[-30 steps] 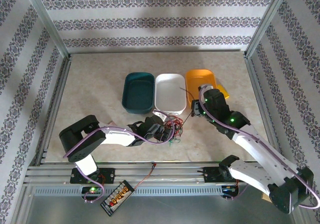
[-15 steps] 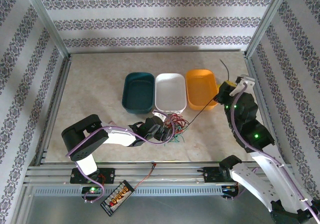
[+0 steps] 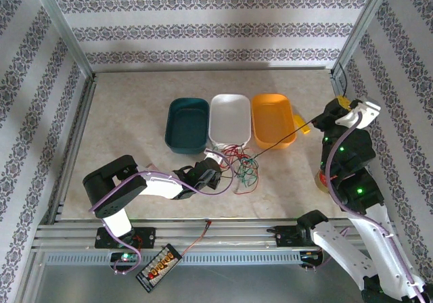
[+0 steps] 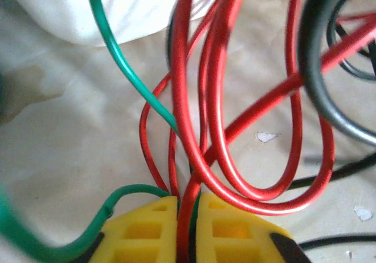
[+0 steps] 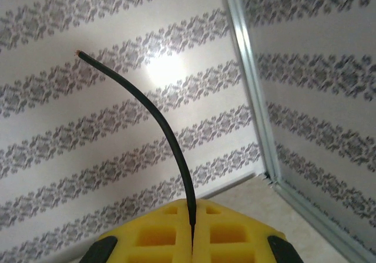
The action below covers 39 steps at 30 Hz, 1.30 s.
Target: Untangle the cables
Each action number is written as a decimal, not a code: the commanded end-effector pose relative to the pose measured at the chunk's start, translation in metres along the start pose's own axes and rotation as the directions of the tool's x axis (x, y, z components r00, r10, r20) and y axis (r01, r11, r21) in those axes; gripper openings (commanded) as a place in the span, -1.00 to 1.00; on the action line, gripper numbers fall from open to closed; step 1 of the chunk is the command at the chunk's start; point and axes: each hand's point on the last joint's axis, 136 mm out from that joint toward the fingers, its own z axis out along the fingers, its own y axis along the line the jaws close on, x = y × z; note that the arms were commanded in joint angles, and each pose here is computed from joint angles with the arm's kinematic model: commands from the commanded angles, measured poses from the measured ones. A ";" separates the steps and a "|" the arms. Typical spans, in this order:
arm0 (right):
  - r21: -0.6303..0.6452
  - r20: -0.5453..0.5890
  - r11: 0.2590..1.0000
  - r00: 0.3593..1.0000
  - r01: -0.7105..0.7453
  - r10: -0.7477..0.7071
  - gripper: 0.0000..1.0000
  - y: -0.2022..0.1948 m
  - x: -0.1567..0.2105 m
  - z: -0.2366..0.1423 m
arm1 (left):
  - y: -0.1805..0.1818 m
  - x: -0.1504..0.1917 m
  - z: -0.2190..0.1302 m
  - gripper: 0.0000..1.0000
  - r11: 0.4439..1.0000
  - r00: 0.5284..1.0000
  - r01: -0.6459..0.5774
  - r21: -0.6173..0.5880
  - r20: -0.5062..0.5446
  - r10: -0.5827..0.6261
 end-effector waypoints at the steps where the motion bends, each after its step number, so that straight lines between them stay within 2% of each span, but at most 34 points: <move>1: 0.056 0.116 0.998 0.993 -0.033 0.026 -1.00 -0.013 -0.039 -0.009 | 0.022 0.072 -0.001 -1.00 0.996 0.974 -0.064 -0.056 -0.223 0.050; 6: 0.100 0.139 0.995 0.990 -0.019 0.005 -1.00 -0.023 -0.047 -0.013 | 0.027 0.071 -0.006 -1.00 0.996 0.977 -0.049 -0.072 -0.209 0.033; 14: 0.251 0.144 0.967 0.986 0.049 -0.087 -1.00 -0.047 -0.053 -0.017 | 0.038 0.071 -0.021 -1.00 0.994 0.983 -0.014 -0.107 -0.186 -0.006; 20: 0.411 0.116 0.900 0.971 0.147 -0.211 -1.00 -0.070 -0.061 -0.014 | 0.060 0.070 -0.034 -1.00 0.983 0.985 0.060 -0.175 -0.150 -0.087; 24: 0.458 0.110 0.874 0.965 0.165 -0.239 -1.00 -0.080 -0.065 -0.012 | 0.073 0.073 -0.041 -1.00 0.972 0.982 0.112 -0.204 -0.126 -0.140; 27: 0.399 0.108 0.903 0.969 0.161 -0.220 -1.00 -0.073 -0.062 -0.006 | 0.073 0.073 -0.042 -1.00 0.974 0.983 0.103 -0.200 -0.129 -0.131; 32: 0.188 0.093 0.970 0.980 0.156 -0.175 -1.00 -0.032 -0.062 0.012 | 0.064 0.067 -0.037 -1.00 0.983 0.984 0.070 -0.167 -0.151 -0.095; 36: 0.085 0.097 0.981 0.978 0.175 -0.183 -1.00 -0.001 -0.076 0.030 | 0.059 0.058 -0.035 -1.00 0.986 0.987 0.065 -0.155 -0.135 -0.086; 39: -0.012 0.065 0.984 0.982 0.177 -0.176 -1.00 0.027 -0.074 0.052 | 0.058 0.050 -0.036 -1.00 0.985 0.990 0.064 -0.159 -0.117 -0.083</move>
